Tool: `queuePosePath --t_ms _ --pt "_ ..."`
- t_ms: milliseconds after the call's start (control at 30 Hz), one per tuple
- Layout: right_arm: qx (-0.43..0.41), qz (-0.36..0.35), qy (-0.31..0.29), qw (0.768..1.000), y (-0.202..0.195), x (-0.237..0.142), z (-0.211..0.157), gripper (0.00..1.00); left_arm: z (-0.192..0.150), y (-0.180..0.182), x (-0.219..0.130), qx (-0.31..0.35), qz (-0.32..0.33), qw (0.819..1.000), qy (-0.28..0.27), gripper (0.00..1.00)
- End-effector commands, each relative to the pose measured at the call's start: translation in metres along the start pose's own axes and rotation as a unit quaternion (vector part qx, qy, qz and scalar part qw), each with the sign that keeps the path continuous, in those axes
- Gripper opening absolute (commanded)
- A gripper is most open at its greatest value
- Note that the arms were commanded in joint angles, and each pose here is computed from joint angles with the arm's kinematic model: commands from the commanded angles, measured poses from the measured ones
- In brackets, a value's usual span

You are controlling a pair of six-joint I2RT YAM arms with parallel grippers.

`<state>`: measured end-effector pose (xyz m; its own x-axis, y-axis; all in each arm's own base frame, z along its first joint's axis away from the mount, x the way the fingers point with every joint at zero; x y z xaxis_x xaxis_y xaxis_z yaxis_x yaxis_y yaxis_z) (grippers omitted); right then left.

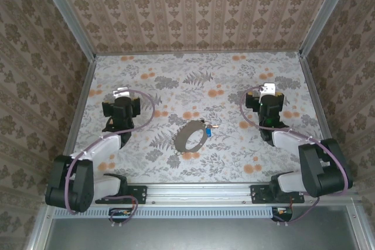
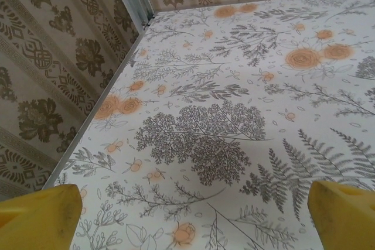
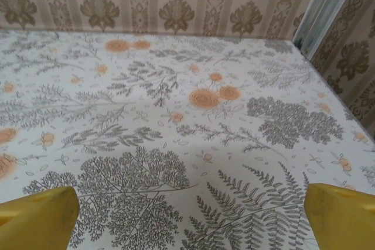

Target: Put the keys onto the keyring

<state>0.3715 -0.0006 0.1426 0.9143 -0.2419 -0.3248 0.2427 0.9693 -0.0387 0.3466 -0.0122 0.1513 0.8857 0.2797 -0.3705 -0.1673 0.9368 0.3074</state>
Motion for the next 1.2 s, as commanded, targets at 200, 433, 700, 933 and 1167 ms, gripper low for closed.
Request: queuePosePath --t_ms 200,433,700,933,1167 --pt "0.024 -0.023 0.022 0.999 -0.011 0.025 -0.02 1.0 0.035 -0.003 0.023 -0.026 -0.069 0.992 -0.104 1.0" --pt "0.039 -0.02 0.016 0.999 -0.016 0.024 -0.02 1.0 0.017 0.01 0.014 0.001 -0.01 0.999 -0.047 1.0" --pt "0.044 -0.016 0.017 0.999 -0.018 0.024 -0.021 1.0 0.003 0.018 0.016 0.001 0.012 0.998 -0.061 1.0" --pt "0.041 -0.016 0.016 0.999 -0.016 0.023 -0.021 1.0 -0.031 -0.001 0.032 -0.005 -0.035 0.996 -0.079 1.0" --pt "0.048 -0.008 0.022 0.999 -0.017 0.025 -0.021 1.0 -0.035 -0.001 0.052 -0.024 -0.077 0.996 -0.034 1.0"
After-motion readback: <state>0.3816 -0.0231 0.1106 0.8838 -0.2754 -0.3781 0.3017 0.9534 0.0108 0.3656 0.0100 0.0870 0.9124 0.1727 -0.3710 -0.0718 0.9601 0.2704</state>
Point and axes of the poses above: each hand's point on the last joint's axis, 136 mm out from that joint toward the fingers, its own x axis out along the fingers, its own y axis along the line the jaws close on, z = x × y, the point moved 2 cm from there along -x, back along the fingers, and after that the axes turned 6 degrees about x, right-handed, at the moved point
